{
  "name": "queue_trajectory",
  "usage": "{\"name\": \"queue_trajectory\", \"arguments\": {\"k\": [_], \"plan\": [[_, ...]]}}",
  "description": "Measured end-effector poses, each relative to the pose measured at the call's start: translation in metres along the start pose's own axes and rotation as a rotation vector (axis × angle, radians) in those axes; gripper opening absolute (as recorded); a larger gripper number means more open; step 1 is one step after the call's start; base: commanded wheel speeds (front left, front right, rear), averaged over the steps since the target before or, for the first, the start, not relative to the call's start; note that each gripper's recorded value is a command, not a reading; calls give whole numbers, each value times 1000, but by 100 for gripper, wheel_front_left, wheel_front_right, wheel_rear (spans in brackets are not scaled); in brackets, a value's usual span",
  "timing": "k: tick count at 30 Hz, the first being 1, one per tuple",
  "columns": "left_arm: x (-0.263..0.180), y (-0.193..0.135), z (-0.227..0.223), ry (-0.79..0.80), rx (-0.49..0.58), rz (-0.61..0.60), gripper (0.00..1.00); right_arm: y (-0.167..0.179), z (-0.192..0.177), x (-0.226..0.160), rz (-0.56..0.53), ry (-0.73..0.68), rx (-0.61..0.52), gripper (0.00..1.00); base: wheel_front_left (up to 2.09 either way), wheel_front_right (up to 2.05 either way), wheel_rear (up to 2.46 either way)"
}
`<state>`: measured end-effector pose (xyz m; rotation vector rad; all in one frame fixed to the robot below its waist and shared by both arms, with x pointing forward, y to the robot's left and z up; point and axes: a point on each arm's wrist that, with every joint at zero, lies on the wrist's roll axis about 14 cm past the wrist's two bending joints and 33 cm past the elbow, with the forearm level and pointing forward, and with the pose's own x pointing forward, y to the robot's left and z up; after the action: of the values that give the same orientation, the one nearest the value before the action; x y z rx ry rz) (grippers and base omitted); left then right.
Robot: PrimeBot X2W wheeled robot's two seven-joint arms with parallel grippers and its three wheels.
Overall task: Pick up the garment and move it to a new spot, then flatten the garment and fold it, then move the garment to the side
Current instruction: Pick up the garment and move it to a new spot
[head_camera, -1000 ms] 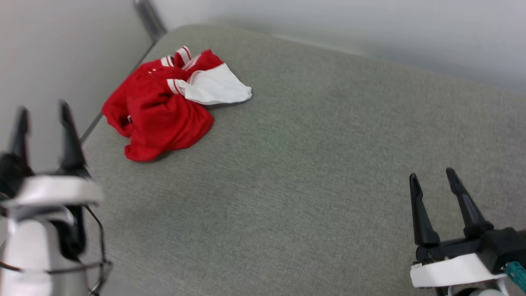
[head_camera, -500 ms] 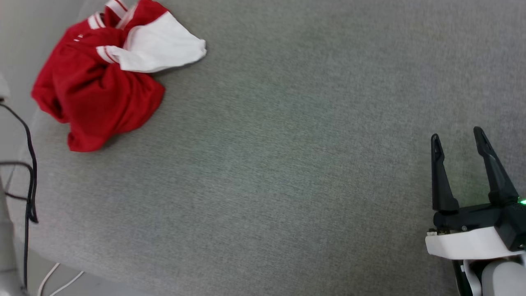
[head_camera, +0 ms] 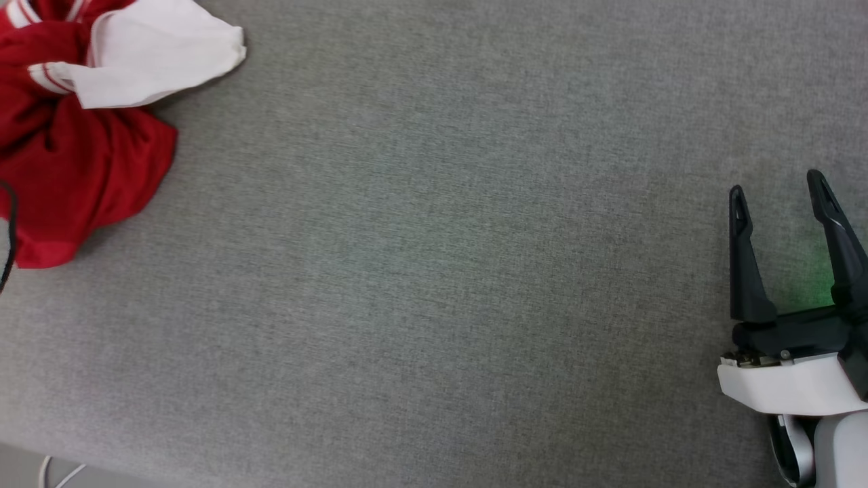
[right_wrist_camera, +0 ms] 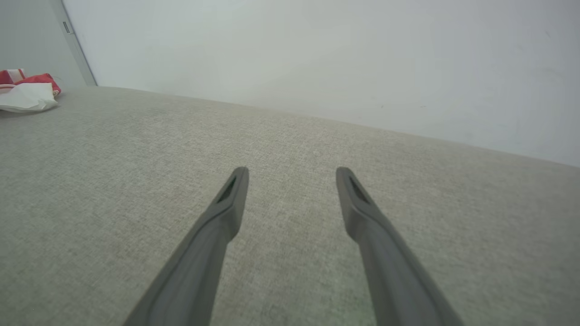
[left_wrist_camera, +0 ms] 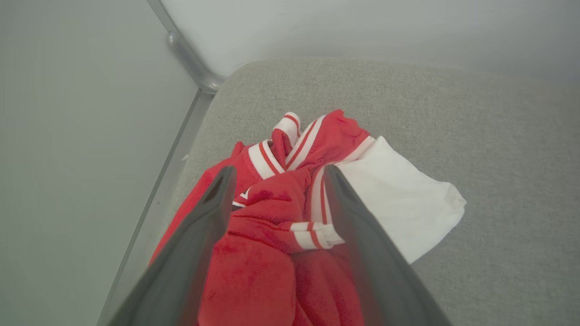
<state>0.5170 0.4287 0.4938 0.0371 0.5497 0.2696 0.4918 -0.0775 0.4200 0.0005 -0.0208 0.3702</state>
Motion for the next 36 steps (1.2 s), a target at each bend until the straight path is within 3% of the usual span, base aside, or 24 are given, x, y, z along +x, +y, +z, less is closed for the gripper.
{"name": "queue_trajectory", "arguments": {"k": [11, 19, 20, 22, 29, 36], "plan": [[16, -13, -105, 516, -55, -61, 100, -12, -24, 0, -19, 41, -10, 100, 0, 0, 0], [19, -21, -141, 643, -79, -77, 100, -14, -34, 1, -20, 56, -8, 100, 0, 0, 0], [20, -22, -142, 647, -80, -78, 91, -14, -34, 2, -19, 54, -8, 100, 0, 0, 0], [21, -25, -143, 648, -84, -85, 0, -15, -34, 2, -20, 55, -9, 100, 0, 0, 0], [17, -24, -120, 572, -24, -89, 0, -13, -21, 2, -17, 36, -16, 100, 0, 0, 0], [1, -21, -40, 355, 86, -105, 0, -6, 7, -3, -18, -7, -1, 100, 0, 0, 0]]}}
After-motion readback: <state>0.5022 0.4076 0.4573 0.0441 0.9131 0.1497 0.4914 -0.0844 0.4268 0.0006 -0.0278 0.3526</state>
